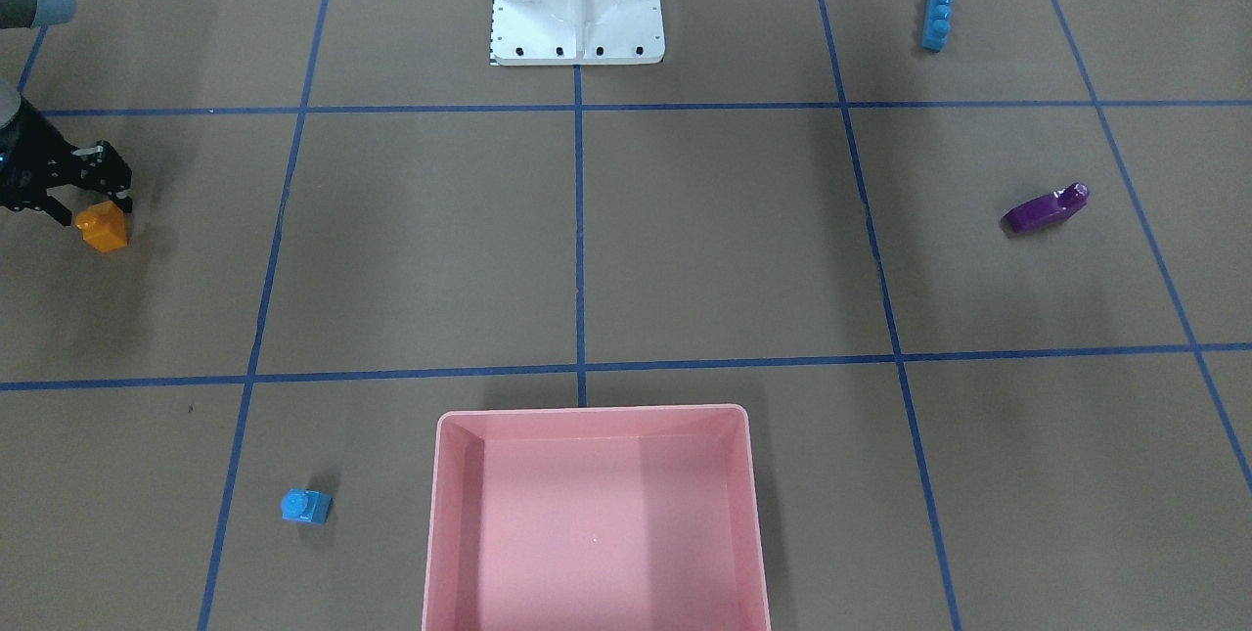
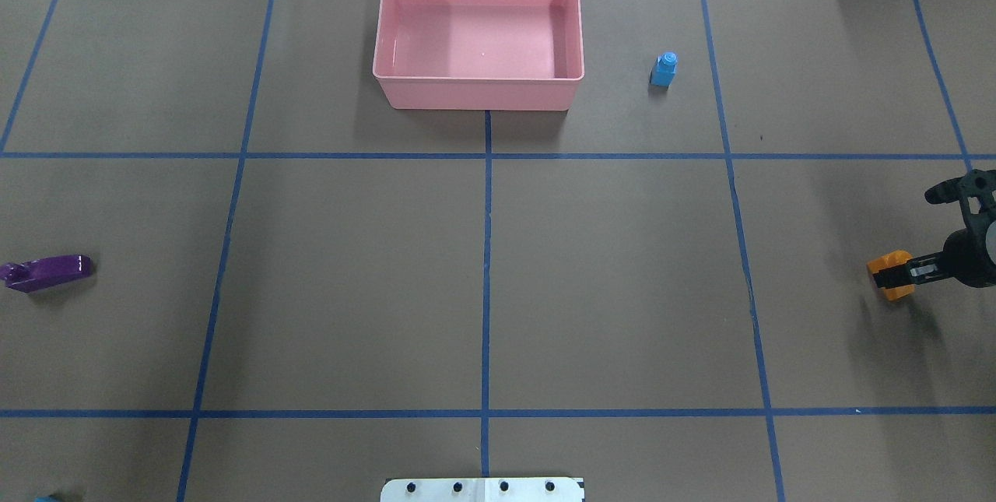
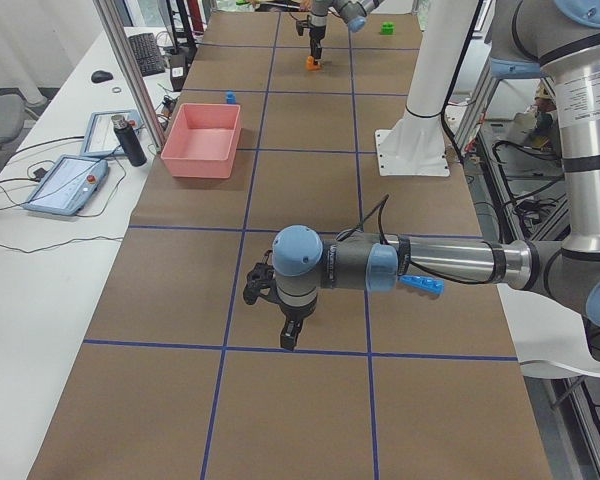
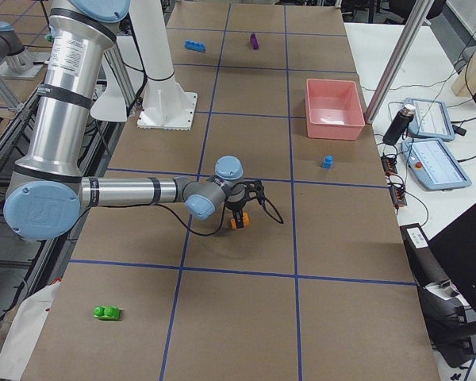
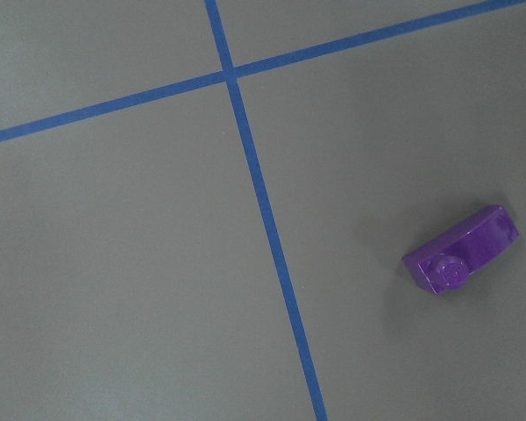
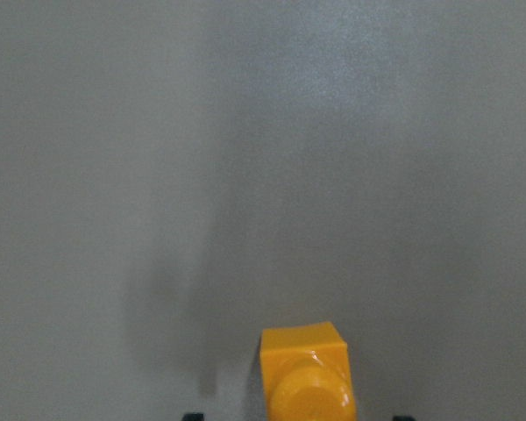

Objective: Put all blocks into box

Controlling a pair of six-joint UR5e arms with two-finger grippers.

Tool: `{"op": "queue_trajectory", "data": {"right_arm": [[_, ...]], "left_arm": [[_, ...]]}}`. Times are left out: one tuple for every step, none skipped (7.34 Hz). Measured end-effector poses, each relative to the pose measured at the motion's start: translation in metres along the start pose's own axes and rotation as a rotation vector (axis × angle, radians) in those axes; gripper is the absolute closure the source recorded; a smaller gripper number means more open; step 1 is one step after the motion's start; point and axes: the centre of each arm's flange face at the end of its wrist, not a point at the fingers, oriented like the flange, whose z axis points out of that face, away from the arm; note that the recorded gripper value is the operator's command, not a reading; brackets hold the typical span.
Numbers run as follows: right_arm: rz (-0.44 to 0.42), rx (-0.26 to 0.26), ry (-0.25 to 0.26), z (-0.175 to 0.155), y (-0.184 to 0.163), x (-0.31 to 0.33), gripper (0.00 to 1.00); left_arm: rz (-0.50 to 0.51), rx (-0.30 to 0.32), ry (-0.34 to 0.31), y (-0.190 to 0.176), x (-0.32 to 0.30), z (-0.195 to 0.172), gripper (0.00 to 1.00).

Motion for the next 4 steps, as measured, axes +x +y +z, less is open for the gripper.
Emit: {"op": "queue_trajectory", "data": {"right_arm": [[-0.001, -0.002, 0.006, 0.0026, 0.0009, 0.0007, 0.68], [-0.002, -0.005, 0.011, 0.0052, 0.0015, 0.0020, 0.97], [-0.003, -0.006, 0.013, 0.0064, 0.0014, 0.0026, 1.00], [-0.005, -0.004, 0.012, 0.0062, 0.0004, 0.0016, 1.00]], "left_arm": [[0.000, 0.000, 0.000, 0.0000, 0.0000, 0.0000, 0.00], [0.000, 0.000, 0.000, -0.0002, 0.0001, -0.0001, 0.00], [0.001, 0.001, 0.000, -0.0004, 0.0002, -0.0002, 0.00], [0.001, 0.001, 0.000, -0.0004, 0.0004, -0.0004, 0.00]]}}
